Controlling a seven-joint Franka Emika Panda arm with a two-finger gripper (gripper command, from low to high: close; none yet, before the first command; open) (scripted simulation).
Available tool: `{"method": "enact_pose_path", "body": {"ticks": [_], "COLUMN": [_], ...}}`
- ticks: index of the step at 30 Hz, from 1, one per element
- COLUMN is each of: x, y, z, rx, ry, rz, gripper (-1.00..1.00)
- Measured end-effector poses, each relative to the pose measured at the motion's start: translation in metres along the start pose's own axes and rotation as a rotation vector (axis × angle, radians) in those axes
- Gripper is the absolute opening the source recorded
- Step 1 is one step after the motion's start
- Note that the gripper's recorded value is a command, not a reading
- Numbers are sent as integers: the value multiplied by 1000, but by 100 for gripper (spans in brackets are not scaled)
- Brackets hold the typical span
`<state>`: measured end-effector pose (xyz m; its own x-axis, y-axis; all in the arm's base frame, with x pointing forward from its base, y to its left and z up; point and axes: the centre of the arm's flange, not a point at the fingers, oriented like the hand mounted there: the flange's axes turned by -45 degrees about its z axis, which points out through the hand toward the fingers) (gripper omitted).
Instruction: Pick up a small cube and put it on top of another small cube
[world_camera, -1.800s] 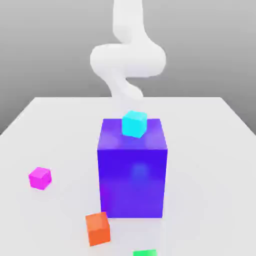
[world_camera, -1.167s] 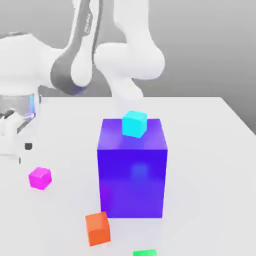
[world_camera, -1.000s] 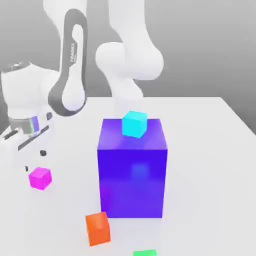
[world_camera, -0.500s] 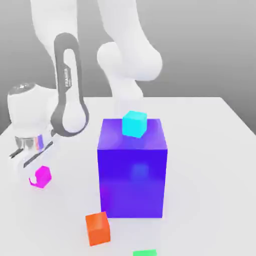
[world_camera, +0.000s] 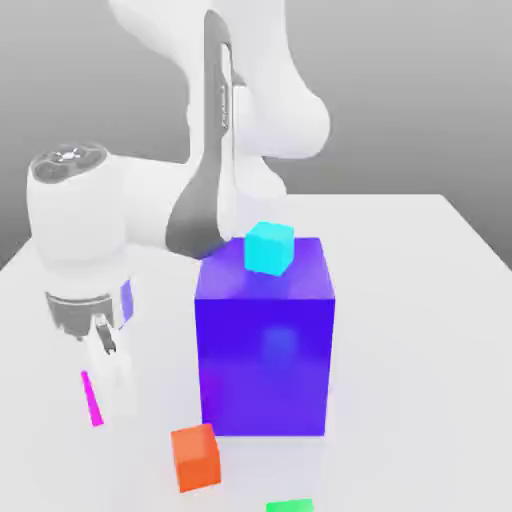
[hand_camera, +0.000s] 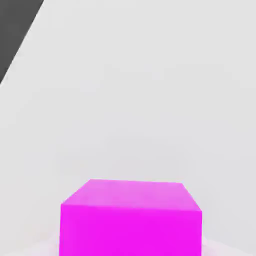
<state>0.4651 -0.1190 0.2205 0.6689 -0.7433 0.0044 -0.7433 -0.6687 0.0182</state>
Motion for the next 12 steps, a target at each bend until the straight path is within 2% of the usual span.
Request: {"method": "enact_pose_path", "body": {"ticks": [5,8,9,12], "x": [-47,-64,-65,-65], "y": [-123,-157,-159,-159], "z": [-12,26,34,34], "rx": [15,19,20,20], "ry": [1,1,1,1], "rz": [-435,-553,-562,-562], "gripper": [-100,-100,100,100]}}
